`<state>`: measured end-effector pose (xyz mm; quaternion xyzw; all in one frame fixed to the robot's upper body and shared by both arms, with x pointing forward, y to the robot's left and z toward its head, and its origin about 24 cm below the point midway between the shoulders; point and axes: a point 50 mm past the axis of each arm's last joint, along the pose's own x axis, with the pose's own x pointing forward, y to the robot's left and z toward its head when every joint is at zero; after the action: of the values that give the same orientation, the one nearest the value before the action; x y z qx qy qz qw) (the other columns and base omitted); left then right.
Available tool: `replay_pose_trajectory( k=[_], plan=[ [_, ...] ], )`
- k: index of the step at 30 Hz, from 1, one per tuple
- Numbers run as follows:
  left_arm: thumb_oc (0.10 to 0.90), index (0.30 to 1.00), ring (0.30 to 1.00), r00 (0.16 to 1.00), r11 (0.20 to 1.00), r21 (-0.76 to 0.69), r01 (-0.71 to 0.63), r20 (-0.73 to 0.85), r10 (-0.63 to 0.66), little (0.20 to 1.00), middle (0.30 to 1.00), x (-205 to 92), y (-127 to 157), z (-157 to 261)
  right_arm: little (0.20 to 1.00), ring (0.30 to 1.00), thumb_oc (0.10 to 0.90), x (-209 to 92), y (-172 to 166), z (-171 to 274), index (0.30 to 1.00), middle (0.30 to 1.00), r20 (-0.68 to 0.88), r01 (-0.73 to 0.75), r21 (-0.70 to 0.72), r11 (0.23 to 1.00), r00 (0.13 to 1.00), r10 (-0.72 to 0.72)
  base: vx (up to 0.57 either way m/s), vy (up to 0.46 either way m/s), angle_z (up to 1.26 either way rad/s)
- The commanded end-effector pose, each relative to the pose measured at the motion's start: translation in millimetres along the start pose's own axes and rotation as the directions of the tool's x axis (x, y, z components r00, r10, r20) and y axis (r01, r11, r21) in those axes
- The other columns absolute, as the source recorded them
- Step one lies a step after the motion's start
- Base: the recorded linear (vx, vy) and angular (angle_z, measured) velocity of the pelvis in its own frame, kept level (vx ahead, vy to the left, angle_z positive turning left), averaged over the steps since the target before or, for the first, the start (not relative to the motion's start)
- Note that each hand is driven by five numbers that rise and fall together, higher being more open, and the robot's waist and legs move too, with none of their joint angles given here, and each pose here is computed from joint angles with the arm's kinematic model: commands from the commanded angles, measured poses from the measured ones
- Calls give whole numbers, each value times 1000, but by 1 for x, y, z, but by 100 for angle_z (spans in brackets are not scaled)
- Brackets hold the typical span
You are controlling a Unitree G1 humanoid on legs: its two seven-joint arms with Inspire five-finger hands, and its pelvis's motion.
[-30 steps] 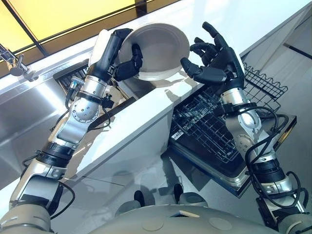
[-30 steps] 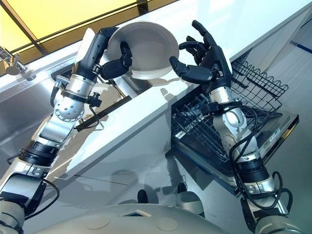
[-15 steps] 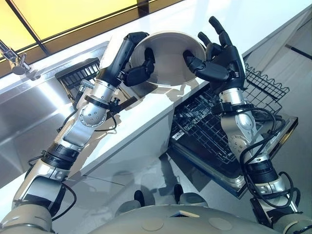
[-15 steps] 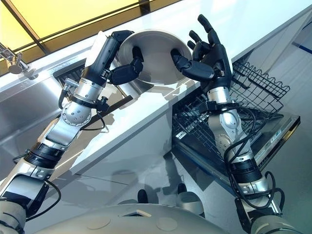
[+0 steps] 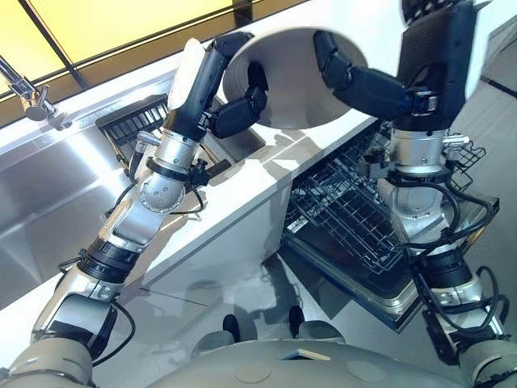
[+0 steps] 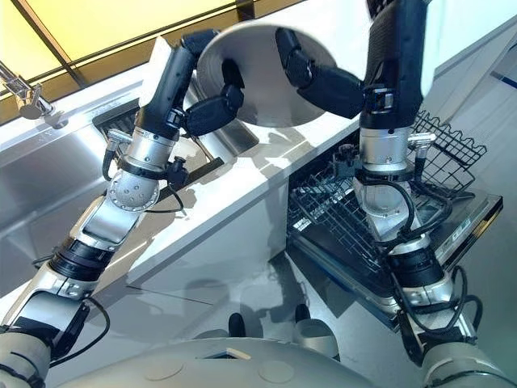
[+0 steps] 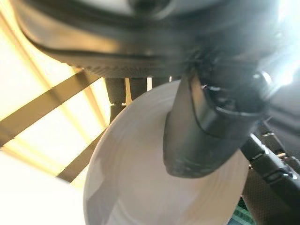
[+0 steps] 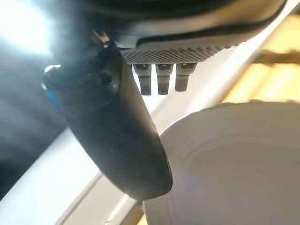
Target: Pick up plates and place into dishwasher.
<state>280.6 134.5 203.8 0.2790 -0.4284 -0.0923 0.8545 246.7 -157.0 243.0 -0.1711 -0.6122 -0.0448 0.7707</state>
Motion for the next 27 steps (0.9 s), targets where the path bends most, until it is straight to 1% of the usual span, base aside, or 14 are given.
replay_pose_trajectory(
  k=[1, 2, 3, 4, 5, 6, 7, 8, 9, 11, 13, 18, 23, 27],
  plan=[
    [100, 300, 300, 1000, 997, 71, 20, -9, -19, 200, 300, 7, 9, -9, 900, 900, 800, 60, -41, 49, 900, 900, 423, 411, 89, 907, 809, -409, -44, -10, 0],
    [100, 300, 300, 1000, 997, 71, 16, -13, -15, 200, 300, 7, 12, -10, 900, 900, 800, 68, -46, 28, 900, 900, 205, 338, 94, 937, 914, -350, -56, -14, 0],
    [100, 300, 300, 1000, 997, 75, 12, -14, -11, 200, 300, 6, 14, -11, 900, 900, 800, 66, -48, -2, 900, 900, -57, 250, 130, 960, 968, -244, -39, -17, 1],
    [100, 300, 300, 1000, 996, 86, 4, -13, -3, 200, 300, 5, 20, -12, 900, 900, 800, 48, -44, -35, 900, 900, -338, 156, 223, 962, 938, -74, -80, -21, 0],
    [100, 300, 300, 1000, 994, 105, -12, -15, 14, 200, 300, 3, 31, -7, 900, 900, 800, 5, -36, -56, 900, 900, -514, 24, 429, 903, 829, 222, -56, -13, 0],
    [100, 300, 300, 1000, 994, 110, -15, -15, 17, 200, 300, 3, 33, -5, 900, 900, 800, -1, -35, -55, 900, 900, -512, 5, 466, 885, 817, 265, -68, -3, 1],
    [100, 300, 300, 999, 992, 124, -25, -21, 28, 200, 300, -1, 41, -5, 900, 900, 800, -20, -38, -50, 900, 900, -523, -21, 503, 864, 788, 324, 0, 0, 0],
    [100, 300, 300, 999, 991, 131, -30, -35, 34, 200, 300, -5, 47, -6, 900, 900, 800, -39, -37, -47, 900, 900, -542, -70, 528, 846, 739, 399, 0, 0, 0],
    [100, 300, 300, 999, 991, 133, -29, -40, 34, 200, 300, -7, 48, -8, 900, 900, 800, -42, -35, -48, 900, 900, -539, -79, 546, 834, 729, 422, 10, -23, -7],
    [100, 300, 300, 998, 988, 148, -35, -53, 44, 200, 300, -12, 50, -17, 900, 900, 800, -49, -30, -51, 900, 900, -520, -44, 632, 774, 716, 465, 17, -20, -10],
    [100, 300, 300, 997, 987, 155, -39, -57, 48, 200, 300, -11, 50, -21, 900, 900, 800, -47, -28, -52, 900, 900, -509, -27, 645, 764, 730, 456, 7, -7, -4],
    [100, 300, 300, 996, 986, 162, -49, -66, 61, 200, 300, -3, 42, -27, 900, 900, 800, -31, -6, -51, 900, 900, -481, 73, 702, 709, 783, 395, 0, 0, 0],
    [100, 300, 300, 996, 988, 146, -42, -66, 52, 200, 300, -5, 36, -27, 900, 900, 800, -26, 4, -51, 900, 900, -487, 146, 739, 657, 791, 371, 0, 0, 0],
    [100, 300, 300, 997, 990, 139, -27, -69, 37, 200, 300, -5, 31, -27, 900, 900, 800, -26, 10, -52, 900, 900, -502, 196, 762, 617, 781, 372, 0, 0, 0]
  ],
)
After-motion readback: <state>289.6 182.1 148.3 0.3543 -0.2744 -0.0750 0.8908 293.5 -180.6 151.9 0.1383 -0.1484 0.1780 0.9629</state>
